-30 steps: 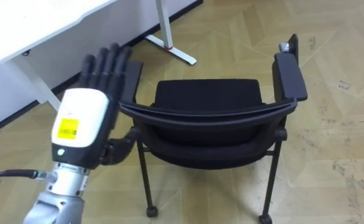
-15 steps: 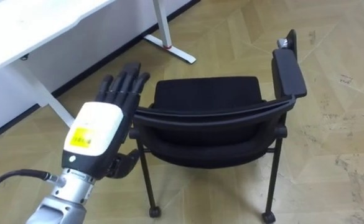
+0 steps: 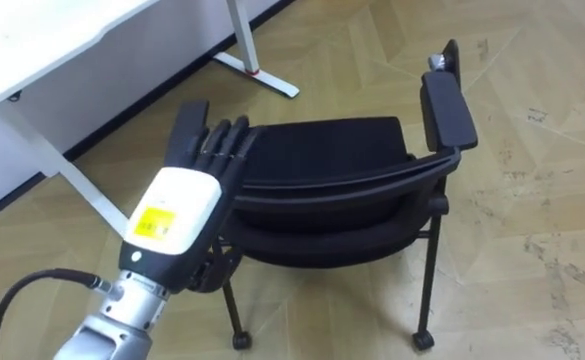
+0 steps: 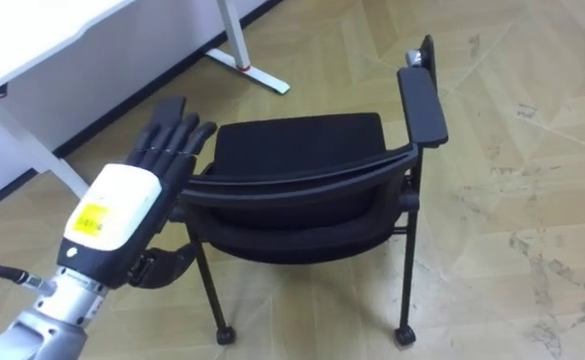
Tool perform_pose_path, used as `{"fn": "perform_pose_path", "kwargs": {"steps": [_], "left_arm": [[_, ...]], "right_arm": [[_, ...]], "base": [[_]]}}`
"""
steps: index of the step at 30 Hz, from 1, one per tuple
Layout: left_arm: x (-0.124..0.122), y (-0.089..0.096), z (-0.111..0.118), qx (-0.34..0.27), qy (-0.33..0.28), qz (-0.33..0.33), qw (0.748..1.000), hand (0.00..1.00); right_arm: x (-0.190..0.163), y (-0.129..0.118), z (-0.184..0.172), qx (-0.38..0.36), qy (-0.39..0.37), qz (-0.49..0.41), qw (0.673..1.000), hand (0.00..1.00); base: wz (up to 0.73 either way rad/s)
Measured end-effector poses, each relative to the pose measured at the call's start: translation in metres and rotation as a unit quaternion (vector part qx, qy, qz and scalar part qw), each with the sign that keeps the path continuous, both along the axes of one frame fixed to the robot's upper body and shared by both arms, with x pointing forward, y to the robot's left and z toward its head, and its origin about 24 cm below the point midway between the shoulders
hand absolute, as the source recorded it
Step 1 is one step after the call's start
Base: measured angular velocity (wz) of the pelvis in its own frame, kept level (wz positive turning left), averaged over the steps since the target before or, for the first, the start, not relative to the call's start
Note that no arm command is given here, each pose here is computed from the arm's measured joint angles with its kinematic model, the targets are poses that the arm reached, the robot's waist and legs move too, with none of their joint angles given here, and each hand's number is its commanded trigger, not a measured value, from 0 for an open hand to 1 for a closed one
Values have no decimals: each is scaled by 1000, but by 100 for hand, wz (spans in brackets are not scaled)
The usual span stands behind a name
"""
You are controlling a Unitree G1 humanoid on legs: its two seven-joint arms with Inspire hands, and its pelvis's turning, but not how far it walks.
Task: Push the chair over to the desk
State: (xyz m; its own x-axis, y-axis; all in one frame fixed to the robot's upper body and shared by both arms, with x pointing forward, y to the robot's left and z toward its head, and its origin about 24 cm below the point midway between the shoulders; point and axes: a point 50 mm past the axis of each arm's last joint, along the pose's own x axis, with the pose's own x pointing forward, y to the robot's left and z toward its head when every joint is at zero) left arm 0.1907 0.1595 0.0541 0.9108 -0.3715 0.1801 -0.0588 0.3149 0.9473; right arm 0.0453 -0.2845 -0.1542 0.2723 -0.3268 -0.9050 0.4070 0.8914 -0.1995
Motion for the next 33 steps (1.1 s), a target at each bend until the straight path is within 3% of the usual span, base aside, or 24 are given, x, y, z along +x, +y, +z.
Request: {"fn": "perform_pose_path", "kwargs": {"steps": [3, 10, 23, 33], "left_arm": [[5, -3, 4, -2, -11, -7, 1000, 0], [3, -9, -15, -5, 32, -18, 999, 0], [14, 4, -52, 7, 106, 29, 994, 0], [22, 15, -65, -46, 154, 69, 985, 0]], "right_arm": [[0, 1, 0, 0, 3, 8, 1000, 0], [2, 1, 0, -8, -3, 10, 1000, 0], [-3, 3, -1, 7, 5, 37, 999, 0], [-5, 3, -1, 8, 9, 42, 999, 0]], "base": [[-8], [-5], [-8], [-7]]}}
